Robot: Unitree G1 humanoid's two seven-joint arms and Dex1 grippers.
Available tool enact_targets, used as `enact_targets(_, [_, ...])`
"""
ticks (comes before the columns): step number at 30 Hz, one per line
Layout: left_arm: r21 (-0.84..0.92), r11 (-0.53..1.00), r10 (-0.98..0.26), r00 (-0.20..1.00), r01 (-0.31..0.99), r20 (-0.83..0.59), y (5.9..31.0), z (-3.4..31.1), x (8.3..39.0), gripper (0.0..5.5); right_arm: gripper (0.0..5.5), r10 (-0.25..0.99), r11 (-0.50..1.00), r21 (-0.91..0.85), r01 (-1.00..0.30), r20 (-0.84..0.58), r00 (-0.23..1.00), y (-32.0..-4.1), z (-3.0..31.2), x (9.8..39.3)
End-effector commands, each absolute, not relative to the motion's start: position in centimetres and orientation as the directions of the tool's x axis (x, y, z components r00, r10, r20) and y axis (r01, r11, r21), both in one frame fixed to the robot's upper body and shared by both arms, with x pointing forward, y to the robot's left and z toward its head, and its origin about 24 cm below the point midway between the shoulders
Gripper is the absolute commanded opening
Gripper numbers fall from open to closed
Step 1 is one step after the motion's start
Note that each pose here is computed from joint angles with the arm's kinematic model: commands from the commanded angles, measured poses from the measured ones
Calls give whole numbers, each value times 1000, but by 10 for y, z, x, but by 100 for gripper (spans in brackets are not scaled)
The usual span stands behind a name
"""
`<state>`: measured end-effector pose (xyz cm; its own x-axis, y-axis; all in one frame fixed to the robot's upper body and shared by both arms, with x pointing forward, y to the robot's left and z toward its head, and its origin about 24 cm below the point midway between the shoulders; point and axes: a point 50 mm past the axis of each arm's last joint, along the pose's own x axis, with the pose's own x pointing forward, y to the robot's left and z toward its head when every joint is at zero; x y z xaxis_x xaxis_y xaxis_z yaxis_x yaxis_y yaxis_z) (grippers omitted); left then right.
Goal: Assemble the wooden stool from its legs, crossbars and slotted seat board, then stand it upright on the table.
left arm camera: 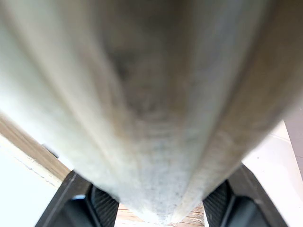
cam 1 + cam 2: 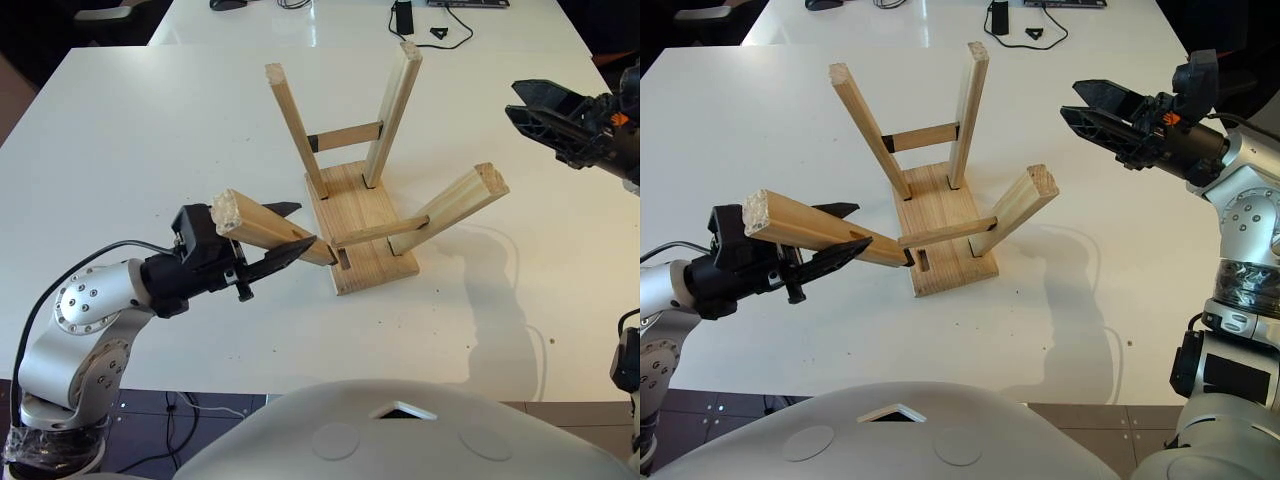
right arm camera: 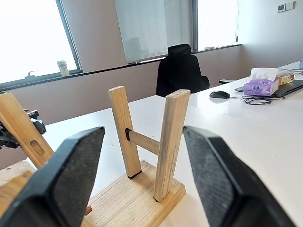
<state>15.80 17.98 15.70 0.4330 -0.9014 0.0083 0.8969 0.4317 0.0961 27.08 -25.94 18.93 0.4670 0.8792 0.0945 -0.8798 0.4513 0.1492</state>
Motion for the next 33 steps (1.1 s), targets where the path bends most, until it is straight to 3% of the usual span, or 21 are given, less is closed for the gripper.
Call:
enact_targets(1, [113,404,-914,406,908,3,174,153,155,204,303,882,451,120,-884,88,462,-258,193,274])
enact_targets(18, [118,413,-907,420,903,-40,170,116,161,204,303,901,420,102,-902,75,428,-255,197,282])
enact_targets(28, [59,321,-923,326,945,-204,177,98,149,204,303,902,420,94,-902,65,427,-254,196,282])
enact_targets(33, [62,335,-898,338,940,-282,185,91,157,204,303,902,422,92,-902,61,428,-253,194,281])
